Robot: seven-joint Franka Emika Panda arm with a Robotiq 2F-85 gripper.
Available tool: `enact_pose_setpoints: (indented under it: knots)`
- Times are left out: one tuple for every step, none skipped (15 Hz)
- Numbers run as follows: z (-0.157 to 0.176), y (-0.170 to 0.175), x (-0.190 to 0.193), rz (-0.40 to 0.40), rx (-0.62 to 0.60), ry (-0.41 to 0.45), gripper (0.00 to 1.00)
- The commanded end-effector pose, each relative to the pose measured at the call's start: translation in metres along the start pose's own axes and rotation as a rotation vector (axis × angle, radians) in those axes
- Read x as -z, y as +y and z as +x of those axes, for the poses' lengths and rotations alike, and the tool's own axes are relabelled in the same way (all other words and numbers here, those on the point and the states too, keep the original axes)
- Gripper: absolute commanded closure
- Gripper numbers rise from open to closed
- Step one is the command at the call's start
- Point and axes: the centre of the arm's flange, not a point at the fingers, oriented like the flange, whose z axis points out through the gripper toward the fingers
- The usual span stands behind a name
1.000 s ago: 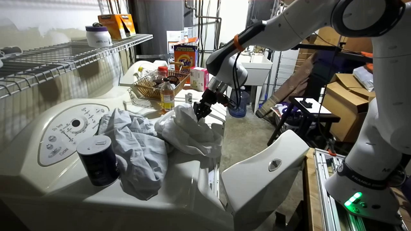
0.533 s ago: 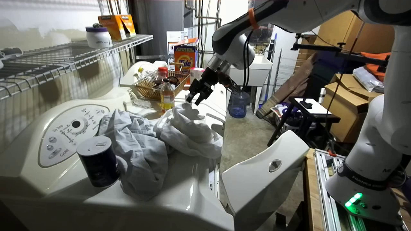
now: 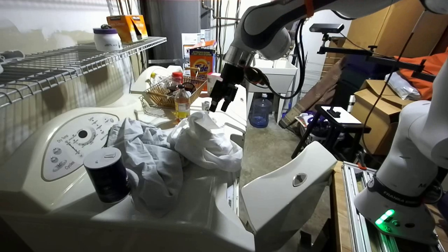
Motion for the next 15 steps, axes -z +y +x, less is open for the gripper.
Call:
enact_pose_setpoints:
  knots:
    - [-0.007, -0.029, -0.023, -0.121, 0.065, -0.034, 0.00]
    - [-0.006, -0.019, -0.015, -0.076, 0.047, -0.023, 0.00]
    - [-0.008, -0.026, -0.020, -0.087, 0.060, -0.033, 0.00]
    - [-0.009, -0.029, -0.023, -0.091, 0.067, -0.039, 0.00]
    - [-0.009, -0.029, -0.024, -0.093, 0.069, -0.041, 0.00]
    - [-0.009, -0.028, -0.024, -0.095, 0.068, -0.041, 0.00]
    - [-0.009, -0.027, -0.024, -0.096, 0.066, -0.040, 0.00]
    - [-0.007, -0.026, -0.029, -0.128, 0.056, -0.029, 0.00]
    - [-0.001, -0.025, -0.037, -0.195, 0.057, 0.022, 0.00]
    - [0.004, -0.025, -0.041, -0.247, 0.069, 0.063, 0.00]
    - [0.007, -0.025, -0.045, -0.290, 0.079, 0.096, 0.00]
    - [0.010, -0.024, -0.052, -0.333, 0.088, 0.131, 0.00]
    - [0.011, -0.022, -0.061, -0.367, 0.080, 0.140, 0.00]
    - [0.013, -0.020, -0.070, -0.383, 0.073, 0.150, 0.00]
    - [0.014, -0.018, -0.080, -0.393, 0.063, 0.157, 0.00]
